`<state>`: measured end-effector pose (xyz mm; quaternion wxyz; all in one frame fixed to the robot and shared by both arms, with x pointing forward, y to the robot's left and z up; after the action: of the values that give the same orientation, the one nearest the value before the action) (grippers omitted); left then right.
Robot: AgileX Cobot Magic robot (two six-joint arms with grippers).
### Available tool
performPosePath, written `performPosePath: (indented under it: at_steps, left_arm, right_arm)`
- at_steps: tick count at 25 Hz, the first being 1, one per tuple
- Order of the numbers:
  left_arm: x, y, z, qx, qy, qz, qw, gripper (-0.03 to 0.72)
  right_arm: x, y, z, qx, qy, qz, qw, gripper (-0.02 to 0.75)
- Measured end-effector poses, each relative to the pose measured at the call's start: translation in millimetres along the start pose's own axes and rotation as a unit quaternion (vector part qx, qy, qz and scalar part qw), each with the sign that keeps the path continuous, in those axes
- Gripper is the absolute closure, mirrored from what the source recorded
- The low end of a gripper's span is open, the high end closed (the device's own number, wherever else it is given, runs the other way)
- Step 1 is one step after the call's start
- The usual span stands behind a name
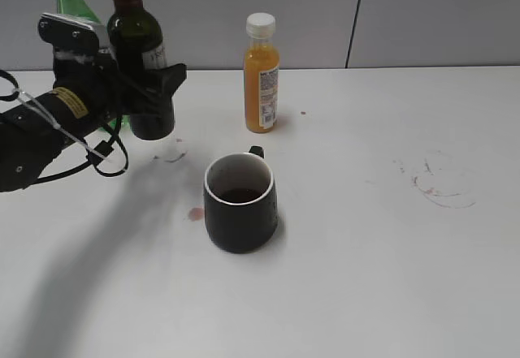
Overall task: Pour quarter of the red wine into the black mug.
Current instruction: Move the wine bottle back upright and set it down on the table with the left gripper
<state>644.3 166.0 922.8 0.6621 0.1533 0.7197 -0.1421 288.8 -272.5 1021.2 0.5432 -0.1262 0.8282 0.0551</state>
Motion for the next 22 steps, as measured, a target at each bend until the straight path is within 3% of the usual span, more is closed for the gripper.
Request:
performPosePath:
  at_steps: [7,14,22]
  left_arm:
    - [18.7,-3.6,27.2,0.029,0.018,-0.006,0.999,0.142]
    - [40.3,4.6,33.0,0.007,0.013,-0.027,1.0,0.142]
    - [55.8,9.2,34.1,-0.009,-0.006,-0.02,1.0,0.142]
  right_arm:
    - [0.0,0.0,0.0,0.0,0.0,0.001,1.0,0.153]
    - [0.0,0.0,0.0,0.0,0.0,0.001,1.0,0.153]
    - [0.0,0.0,0.0,0.0,0.0,0.0,1.0,0.153]
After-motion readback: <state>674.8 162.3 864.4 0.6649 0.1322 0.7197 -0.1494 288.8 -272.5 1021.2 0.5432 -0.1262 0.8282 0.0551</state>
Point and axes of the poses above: a point on each arm's last joint axis where the gripper is mounted, z pointing out along that axis toward the gripper, y along the wrist's bending axis when the last joint is at zero, x = y × z, the point moved 5 cm from there along z, pointing out along that axis toward the gripper, and after that the axes turned 5 degrees about -z, right-handed, at the moved point
